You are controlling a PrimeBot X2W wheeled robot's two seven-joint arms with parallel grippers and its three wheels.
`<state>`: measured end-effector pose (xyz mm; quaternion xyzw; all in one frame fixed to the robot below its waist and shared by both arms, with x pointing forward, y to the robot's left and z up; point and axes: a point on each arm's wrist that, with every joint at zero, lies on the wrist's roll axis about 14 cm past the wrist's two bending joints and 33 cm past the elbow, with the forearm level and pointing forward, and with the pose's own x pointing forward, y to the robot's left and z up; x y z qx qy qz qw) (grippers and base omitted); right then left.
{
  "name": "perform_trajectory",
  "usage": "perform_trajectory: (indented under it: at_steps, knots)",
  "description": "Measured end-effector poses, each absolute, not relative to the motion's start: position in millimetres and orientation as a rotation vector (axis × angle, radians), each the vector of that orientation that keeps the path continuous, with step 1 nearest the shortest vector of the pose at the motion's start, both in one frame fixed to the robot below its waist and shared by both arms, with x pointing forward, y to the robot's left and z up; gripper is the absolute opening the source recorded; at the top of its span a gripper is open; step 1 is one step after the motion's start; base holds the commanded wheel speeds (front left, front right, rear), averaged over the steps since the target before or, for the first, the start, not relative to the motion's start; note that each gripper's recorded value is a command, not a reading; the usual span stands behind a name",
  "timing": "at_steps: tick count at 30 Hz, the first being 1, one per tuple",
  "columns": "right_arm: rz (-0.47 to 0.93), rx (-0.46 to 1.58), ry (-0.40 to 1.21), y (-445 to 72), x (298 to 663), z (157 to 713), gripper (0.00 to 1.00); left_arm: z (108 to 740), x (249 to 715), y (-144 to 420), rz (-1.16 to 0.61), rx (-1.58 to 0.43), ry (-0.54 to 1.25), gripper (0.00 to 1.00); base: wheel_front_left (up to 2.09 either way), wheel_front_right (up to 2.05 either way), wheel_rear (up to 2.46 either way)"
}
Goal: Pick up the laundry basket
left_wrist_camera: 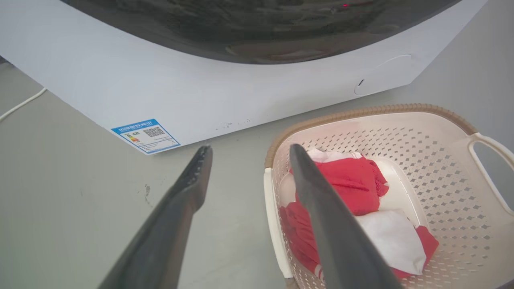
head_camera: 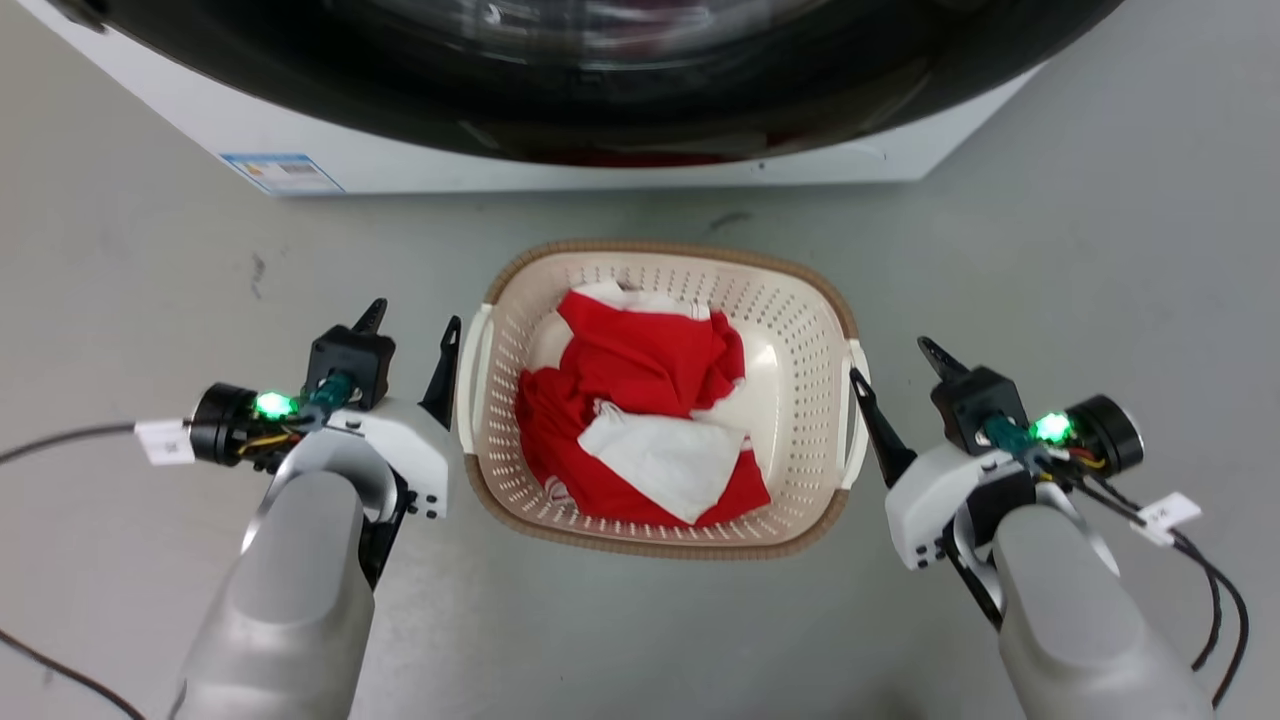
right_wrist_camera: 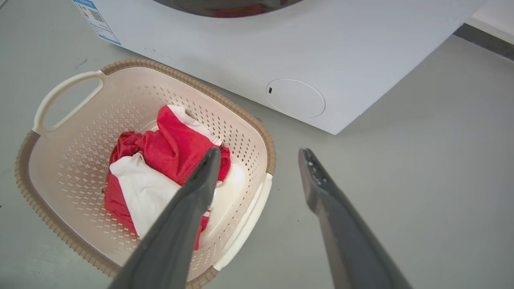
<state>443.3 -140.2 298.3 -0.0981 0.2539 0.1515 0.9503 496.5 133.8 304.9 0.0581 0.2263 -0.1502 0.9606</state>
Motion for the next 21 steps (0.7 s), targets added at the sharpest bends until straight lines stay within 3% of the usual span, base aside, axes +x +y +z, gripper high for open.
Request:
perform_trajectory:
  at_steps: [9, 21]
  knots:
    - [0.351, -0.199, 0.729, -143, 436, 236, 1.00, 234, 498, 124, -0.387, 0.169, 0.671, 1.00, 0.00, 0.00, 0.00]
    - [0.364, -0.171, 0.908, -145, 416, 191, 1.00, 186, 493, 117, -0.443, 0.199, 0.819, 1.00, 0.00, 0.00, 0.00]
